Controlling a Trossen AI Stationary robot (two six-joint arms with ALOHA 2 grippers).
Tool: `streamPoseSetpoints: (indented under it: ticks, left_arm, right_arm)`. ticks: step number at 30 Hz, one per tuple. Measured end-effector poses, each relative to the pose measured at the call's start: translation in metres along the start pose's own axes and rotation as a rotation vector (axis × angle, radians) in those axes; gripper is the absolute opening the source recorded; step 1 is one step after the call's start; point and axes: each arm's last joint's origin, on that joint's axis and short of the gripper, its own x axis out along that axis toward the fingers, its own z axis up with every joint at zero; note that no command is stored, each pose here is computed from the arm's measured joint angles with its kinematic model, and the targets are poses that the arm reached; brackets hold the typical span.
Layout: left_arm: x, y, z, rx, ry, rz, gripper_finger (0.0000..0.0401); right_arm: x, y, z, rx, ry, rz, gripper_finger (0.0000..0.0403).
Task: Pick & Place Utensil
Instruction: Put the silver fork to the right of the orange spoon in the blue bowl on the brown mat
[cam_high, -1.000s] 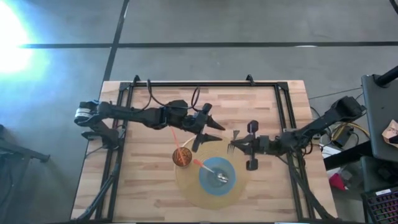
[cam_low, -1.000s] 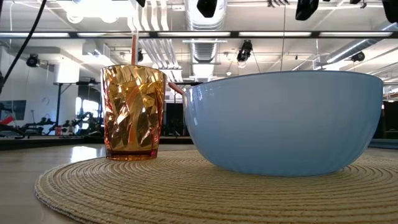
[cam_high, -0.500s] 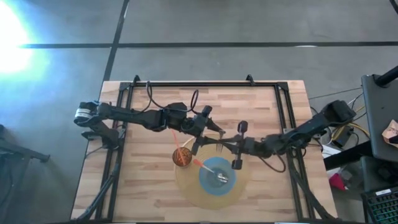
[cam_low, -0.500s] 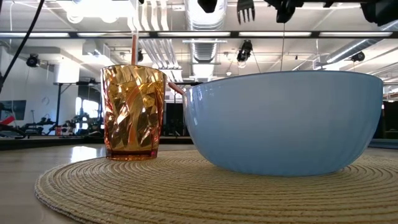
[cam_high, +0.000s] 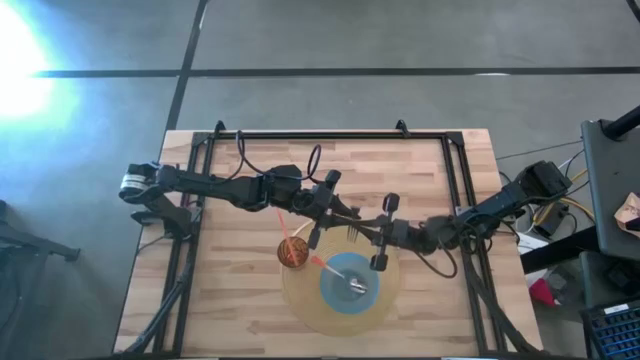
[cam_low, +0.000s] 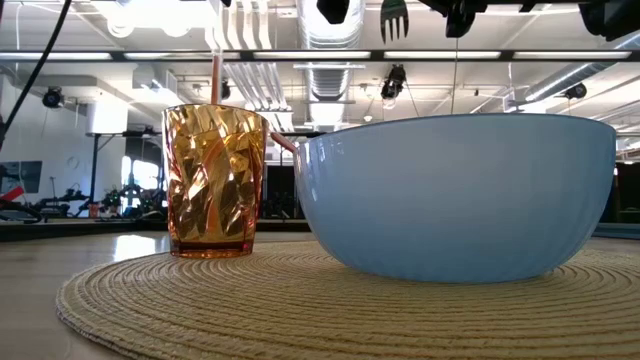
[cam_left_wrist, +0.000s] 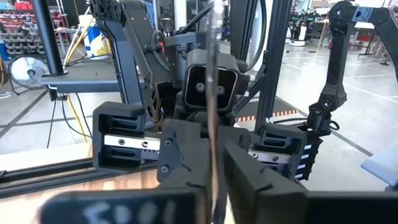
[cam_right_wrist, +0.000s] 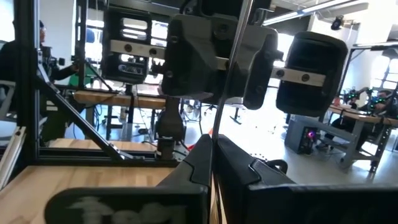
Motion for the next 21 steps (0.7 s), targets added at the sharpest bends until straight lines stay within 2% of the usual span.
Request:
streamPoseSetpoints:
  ticks: [3, 11, 17, 21]
  left_arm:
    - [0.0, 0.0, 0.0, -0.002, 0.0, 0.0, 0.0007]
    - [0.0, 0.0, -0.0003, -0.003, 0.003, 0.0, 0.0004]
    - [0.0, 0.0016, -0.0042, 0.0, 0.044, 0.067, 0.0003]
    - [-0.0004, 0.0032, -0.0086, -0.007, 0.09, 0.123, 0.0002]
  right_arm:
    - [0.0, 0.0, 0.0, -0.004, 0.0, 0.002, 0.0008]
    - [0.0, 0.0, -0.0003, 0.058, 0.005, 0.001, 0.0014]
    - [-0.0016, -0.0022, 0.0033, 0.068, 0.012, -0.001, 0.0064]
    - [-0.0079, -0.0078, 0.0085, 0.113, 0.075, 0.007, 0.0108]
